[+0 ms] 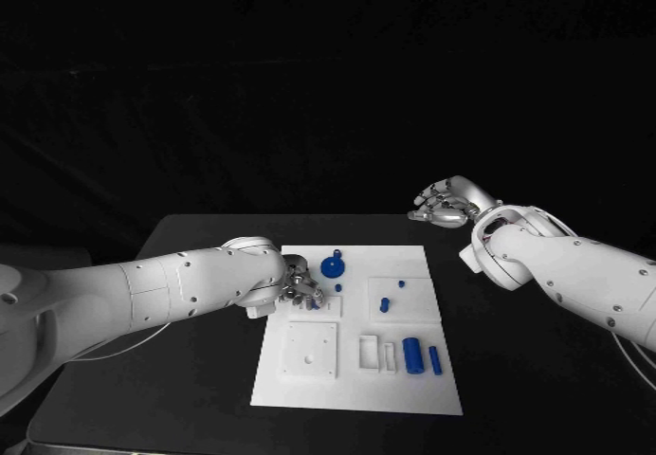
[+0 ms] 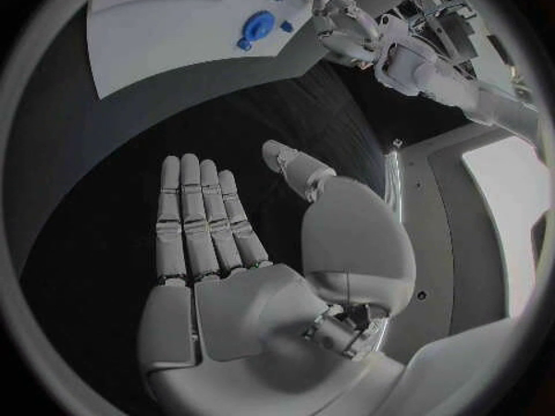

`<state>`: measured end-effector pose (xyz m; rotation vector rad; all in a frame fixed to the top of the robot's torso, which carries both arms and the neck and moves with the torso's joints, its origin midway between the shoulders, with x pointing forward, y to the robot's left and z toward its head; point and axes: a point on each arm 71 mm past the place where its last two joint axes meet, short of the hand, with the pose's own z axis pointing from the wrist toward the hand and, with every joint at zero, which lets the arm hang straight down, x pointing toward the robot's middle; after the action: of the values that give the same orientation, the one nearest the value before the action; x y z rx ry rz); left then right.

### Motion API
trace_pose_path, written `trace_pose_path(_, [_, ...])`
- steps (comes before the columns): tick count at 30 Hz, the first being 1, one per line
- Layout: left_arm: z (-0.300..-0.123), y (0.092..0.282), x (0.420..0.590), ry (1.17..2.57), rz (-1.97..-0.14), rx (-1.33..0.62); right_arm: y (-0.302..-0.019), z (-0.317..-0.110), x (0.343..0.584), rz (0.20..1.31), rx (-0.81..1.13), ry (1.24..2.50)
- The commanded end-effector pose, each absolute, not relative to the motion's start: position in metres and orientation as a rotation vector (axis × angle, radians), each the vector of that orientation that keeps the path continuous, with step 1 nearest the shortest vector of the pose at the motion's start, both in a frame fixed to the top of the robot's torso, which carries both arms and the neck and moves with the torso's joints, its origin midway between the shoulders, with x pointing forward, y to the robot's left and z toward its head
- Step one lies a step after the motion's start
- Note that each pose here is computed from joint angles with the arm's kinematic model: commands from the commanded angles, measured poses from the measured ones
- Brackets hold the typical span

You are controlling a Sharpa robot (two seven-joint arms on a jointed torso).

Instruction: Assemble the parts on the task board

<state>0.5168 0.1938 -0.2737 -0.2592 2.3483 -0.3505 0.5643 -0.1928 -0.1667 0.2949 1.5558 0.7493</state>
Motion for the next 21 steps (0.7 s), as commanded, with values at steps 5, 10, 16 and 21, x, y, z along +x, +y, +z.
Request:
trace_pose_path(5, [-0.2776, 0.1896, 0.5131, 2.381, -0.360, -0.234, -0.1915, -0.1666, 0.5640, 0.761, 0.281, 1.564])
trace_pose_path(10, [-0.2777, 0.1913, 0.5136, 2.374, -0.358, -0.241, -0.1913, -0.1667, 0.5640, 0.762, 0.281, 1.564])
trace_pose_path(16, [-0.2774, 0.1922, 0.5141, 2.366, -0.359, -0.249, -0.1917, -0.1665, 0.5640, 0.761, 0.281, 1.562])
trace_pose_path(21, [-0.2772, 0.1932, 0.5141, 2.362, -0.365, -0.263, -0.1917, -0.1665, 0.5641, 0.762, 0.281, 1.561])
